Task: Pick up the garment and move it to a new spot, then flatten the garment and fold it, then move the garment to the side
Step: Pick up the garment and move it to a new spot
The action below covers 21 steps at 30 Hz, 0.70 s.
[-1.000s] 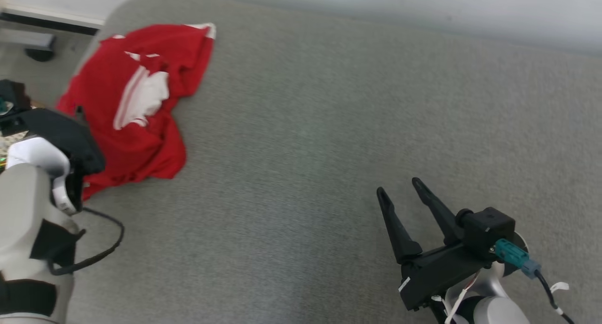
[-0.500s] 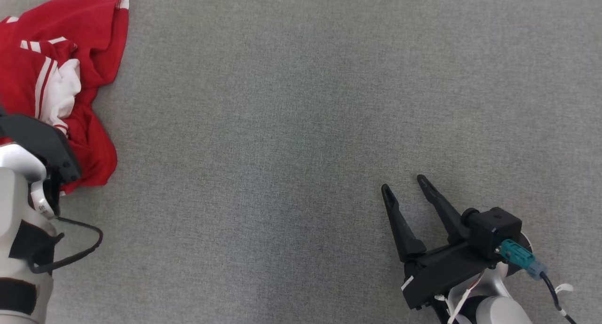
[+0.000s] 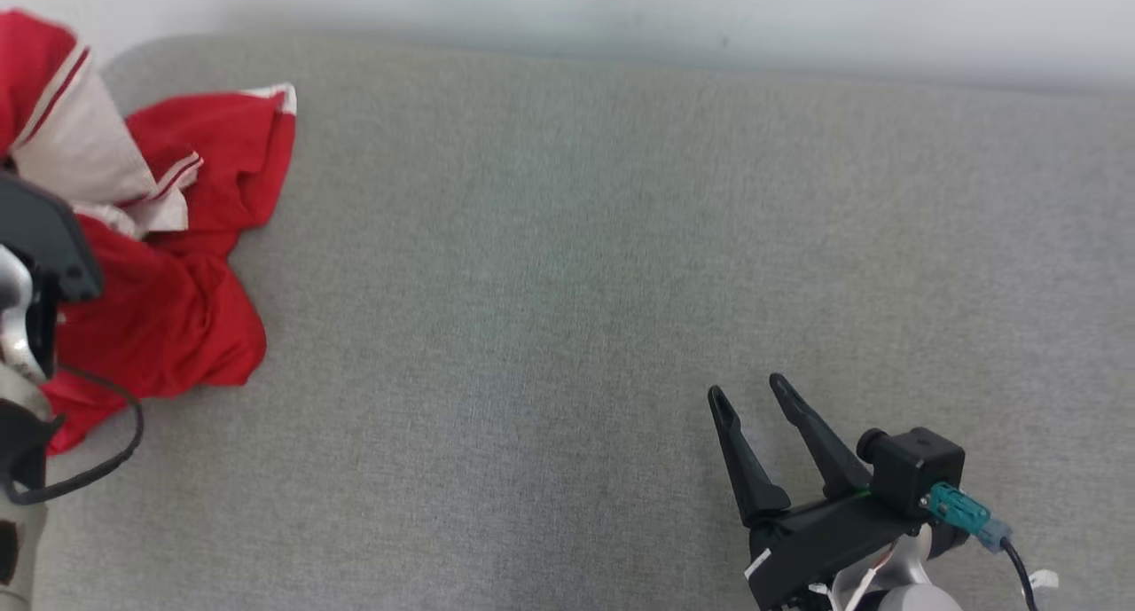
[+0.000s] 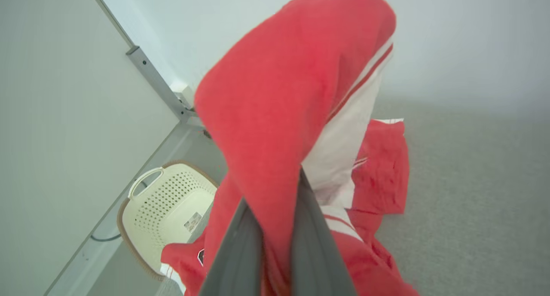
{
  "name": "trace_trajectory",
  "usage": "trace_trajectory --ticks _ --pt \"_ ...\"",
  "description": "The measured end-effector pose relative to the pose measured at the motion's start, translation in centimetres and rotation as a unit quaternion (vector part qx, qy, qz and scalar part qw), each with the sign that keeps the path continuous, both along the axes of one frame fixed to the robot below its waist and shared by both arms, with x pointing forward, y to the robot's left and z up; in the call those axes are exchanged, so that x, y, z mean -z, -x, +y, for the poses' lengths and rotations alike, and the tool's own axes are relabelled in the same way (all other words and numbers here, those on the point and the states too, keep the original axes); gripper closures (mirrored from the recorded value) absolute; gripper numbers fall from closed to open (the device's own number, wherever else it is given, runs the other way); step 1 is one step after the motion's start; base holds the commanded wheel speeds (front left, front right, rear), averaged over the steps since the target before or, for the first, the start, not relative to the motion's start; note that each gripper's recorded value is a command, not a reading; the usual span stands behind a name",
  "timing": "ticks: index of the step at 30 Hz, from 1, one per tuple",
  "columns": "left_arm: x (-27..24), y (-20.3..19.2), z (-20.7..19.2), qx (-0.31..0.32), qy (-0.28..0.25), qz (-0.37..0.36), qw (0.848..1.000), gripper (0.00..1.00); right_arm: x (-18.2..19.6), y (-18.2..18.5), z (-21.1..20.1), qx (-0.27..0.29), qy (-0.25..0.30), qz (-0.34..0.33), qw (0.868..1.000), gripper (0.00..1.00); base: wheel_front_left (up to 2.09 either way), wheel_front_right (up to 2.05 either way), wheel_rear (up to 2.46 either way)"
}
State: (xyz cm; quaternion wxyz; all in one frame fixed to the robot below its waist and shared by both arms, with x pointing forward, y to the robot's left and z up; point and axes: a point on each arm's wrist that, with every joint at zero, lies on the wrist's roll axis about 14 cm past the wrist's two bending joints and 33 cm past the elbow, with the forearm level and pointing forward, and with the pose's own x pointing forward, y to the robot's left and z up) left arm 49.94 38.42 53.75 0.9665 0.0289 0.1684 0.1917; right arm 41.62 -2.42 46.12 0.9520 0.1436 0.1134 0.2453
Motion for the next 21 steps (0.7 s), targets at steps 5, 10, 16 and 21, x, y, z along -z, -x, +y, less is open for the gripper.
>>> trace_trajectory --ticks 5,10,16,21 --pt "-6.3 -1.0 -3.7 0.060 -0.016 -0.097 0.993 1.00 -1.8 0.6 -1.7 0.028 -0.006 -0.024 0.999 0.00 0.00 0.00 0.00" --pt "-11.2 -2.2 -10.0 0.145 -0.026 -0.173 0.974 1.00 -3.2 1.3 -4.7 0.072 0.002 -0.043 0.997 0.00 0.00 0.00 0.00" --pt "-15.9 -3.1 -20.6 0.264 -0.008 -0.250 0.932 1.00 -4.6 2.6 -8.7 0.128 0.006 -0.060 0.990 0.00 0.00 0.00 0.00" --pt "-18.0 -2.5 -29.7 0.361 0.013 -0.283 0.889 1.00 -4.8 4.1 -11.9 0.175 0.007 -0.061 0.983 0.00 0.00 0.00 0.00"
